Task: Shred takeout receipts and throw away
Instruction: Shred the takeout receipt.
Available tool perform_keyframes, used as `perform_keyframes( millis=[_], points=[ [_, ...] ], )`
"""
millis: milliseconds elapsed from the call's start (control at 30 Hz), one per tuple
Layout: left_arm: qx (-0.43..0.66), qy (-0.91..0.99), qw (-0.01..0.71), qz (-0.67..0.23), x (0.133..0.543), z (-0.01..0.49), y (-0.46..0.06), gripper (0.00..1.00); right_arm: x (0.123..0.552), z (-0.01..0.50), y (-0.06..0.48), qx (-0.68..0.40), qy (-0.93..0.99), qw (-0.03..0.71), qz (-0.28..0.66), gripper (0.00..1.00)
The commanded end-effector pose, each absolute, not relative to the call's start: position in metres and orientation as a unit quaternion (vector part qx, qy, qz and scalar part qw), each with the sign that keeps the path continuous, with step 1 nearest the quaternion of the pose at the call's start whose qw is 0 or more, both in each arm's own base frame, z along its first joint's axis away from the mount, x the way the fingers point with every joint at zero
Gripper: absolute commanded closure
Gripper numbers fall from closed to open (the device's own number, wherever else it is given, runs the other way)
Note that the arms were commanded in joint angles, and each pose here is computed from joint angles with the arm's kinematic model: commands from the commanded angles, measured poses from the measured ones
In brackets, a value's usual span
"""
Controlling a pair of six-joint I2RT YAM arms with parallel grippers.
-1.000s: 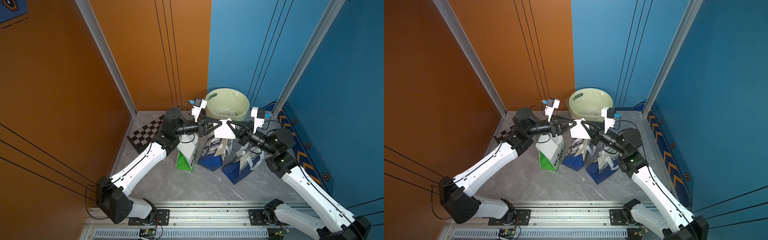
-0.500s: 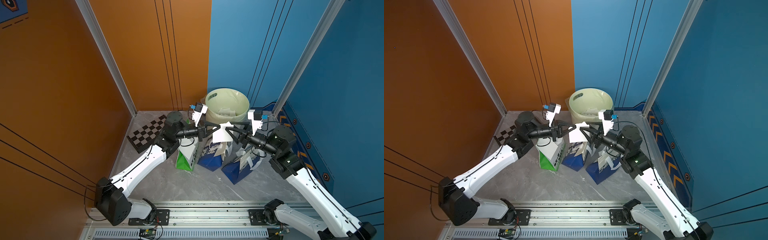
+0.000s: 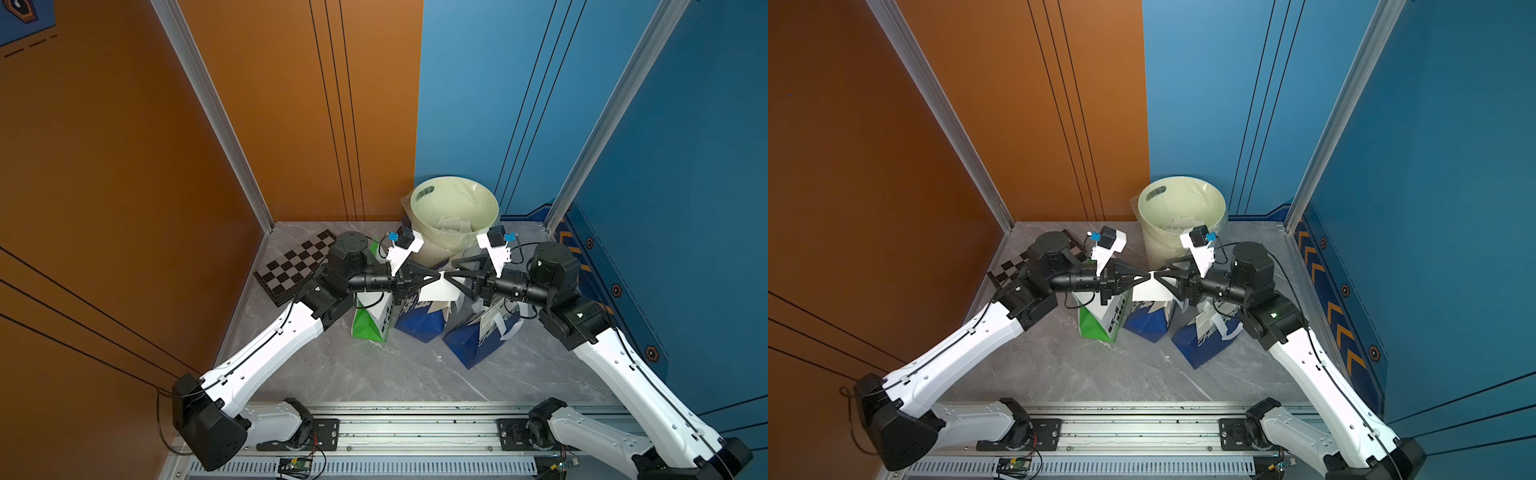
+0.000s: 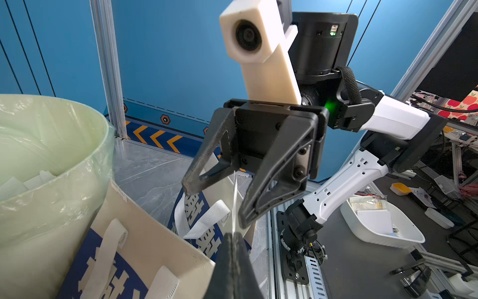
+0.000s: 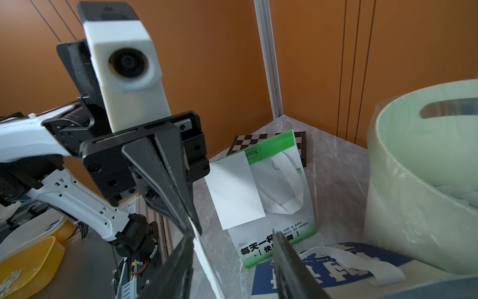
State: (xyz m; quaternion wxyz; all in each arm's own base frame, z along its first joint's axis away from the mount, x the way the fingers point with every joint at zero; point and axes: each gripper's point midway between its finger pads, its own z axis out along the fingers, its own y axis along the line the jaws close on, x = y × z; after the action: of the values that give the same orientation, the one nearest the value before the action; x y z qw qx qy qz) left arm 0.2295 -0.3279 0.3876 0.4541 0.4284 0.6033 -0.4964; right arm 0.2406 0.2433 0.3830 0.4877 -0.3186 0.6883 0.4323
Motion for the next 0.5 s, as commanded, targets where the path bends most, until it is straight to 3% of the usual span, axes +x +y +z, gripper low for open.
perform_keyframes(
  millis=[0,167,333,467],
  points=[
    [0.446,0.594,0.448,-0.498,0.223,0.385,-0.33,1.0,0.222,0.396,0.249,-0.349,0.666,0.478,0.455,0.67],
    [0.445,0.594,0.444,-0.502,0.222,0.386,-0.333,1.0,0.221,0.395,0.25,-0.352,0.665,0.481,0.451,0.98],
    [0.369,0.644,0.425,-0.519,0.242,0.392,-0.333,1.0,0.225,0.393,0.246,-0.377,0.661,0.524,0.384,1.0],
    [0.198,0.707,0.316,-0.601,0.283,0.39,-0.321,1.0,0.227,0.394,0.251,-0.443,0.622,0.597,0.246,1.0]
  ],
)
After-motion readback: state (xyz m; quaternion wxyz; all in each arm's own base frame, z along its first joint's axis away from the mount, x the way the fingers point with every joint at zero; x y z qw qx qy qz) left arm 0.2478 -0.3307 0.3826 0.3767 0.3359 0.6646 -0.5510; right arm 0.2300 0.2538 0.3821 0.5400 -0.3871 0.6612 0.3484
